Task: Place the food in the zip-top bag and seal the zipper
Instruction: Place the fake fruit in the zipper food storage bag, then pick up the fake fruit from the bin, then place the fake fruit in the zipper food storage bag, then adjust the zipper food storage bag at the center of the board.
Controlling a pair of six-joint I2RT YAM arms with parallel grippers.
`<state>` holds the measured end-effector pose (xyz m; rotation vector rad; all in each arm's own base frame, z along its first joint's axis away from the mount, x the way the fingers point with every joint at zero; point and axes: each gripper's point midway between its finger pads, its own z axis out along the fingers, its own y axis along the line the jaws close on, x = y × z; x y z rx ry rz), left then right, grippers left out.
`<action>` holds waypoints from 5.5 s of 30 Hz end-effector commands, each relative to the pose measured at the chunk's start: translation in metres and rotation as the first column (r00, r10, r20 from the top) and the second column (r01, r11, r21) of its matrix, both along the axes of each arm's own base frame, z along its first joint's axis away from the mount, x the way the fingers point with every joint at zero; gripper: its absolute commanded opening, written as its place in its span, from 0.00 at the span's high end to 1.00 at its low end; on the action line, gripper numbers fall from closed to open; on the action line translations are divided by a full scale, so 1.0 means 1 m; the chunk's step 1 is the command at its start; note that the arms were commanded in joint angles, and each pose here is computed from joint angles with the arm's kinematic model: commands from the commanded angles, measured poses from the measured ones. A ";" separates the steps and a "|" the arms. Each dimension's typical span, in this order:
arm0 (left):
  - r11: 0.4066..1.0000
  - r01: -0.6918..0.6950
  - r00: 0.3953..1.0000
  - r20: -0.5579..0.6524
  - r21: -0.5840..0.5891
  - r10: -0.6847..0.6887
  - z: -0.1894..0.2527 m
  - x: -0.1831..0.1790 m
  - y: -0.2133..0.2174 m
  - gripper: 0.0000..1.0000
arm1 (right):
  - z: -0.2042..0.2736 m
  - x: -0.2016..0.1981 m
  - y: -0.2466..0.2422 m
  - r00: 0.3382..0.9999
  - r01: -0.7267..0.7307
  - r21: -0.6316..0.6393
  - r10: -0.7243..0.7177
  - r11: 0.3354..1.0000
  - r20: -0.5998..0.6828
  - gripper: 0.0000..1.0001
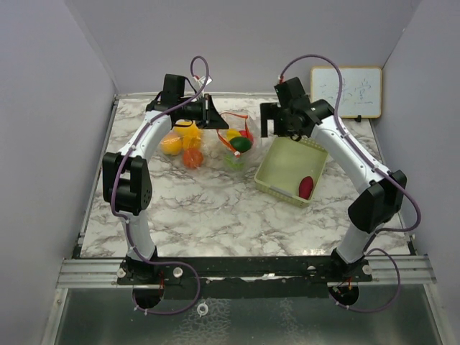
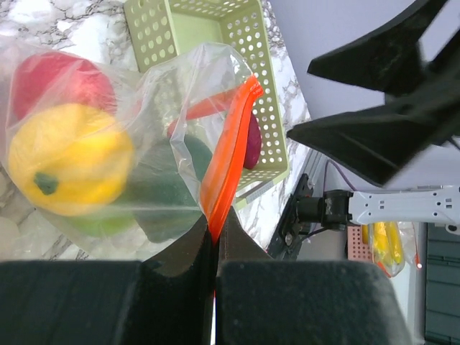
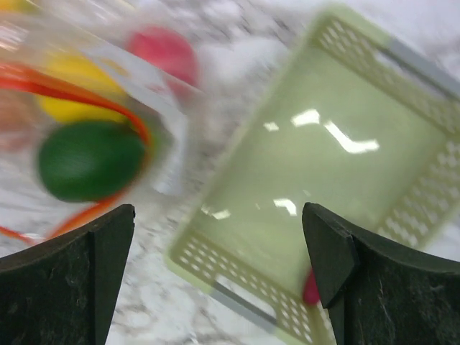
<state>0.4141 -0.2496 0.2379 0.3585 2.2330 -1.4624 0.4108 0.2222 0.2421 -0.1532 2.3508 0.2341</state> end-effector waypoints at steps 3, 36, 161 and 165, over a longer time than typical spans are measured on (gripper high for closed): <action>0.989 0.075 0.996 0.059 -0.130 -0.068 0.035 -0.009 -0.008 1.00 | -0.057 -0.073 -0.085 0.954 0.141 -0.239 -0.196 0.961 -0.227 0.00; 0.976 0.079 0.997 0.001 -0.204 -0.081 0.026 -0.009 -0.011 1.00 | -0.208 -0.084 -0.112 0.839 0.158 -0.310 -0.293 0.937 -0.458 0.89; 0.997 0.032 0.998 0.063 -0.077 -0.027 0.028 0.014 0.021 1.00 | 0.034 -0.096 0.153 0.617 -0.773 0.371 0.745 0.514 0.252 0.48; 0.996 0.033 0.998 0.063 -0.082 -0.028 0.029 0.014 0.021 1.00 | 0.021 -0.086 0.171 0.619 -0.772 0.360 0.747 0.523 0.243 0.44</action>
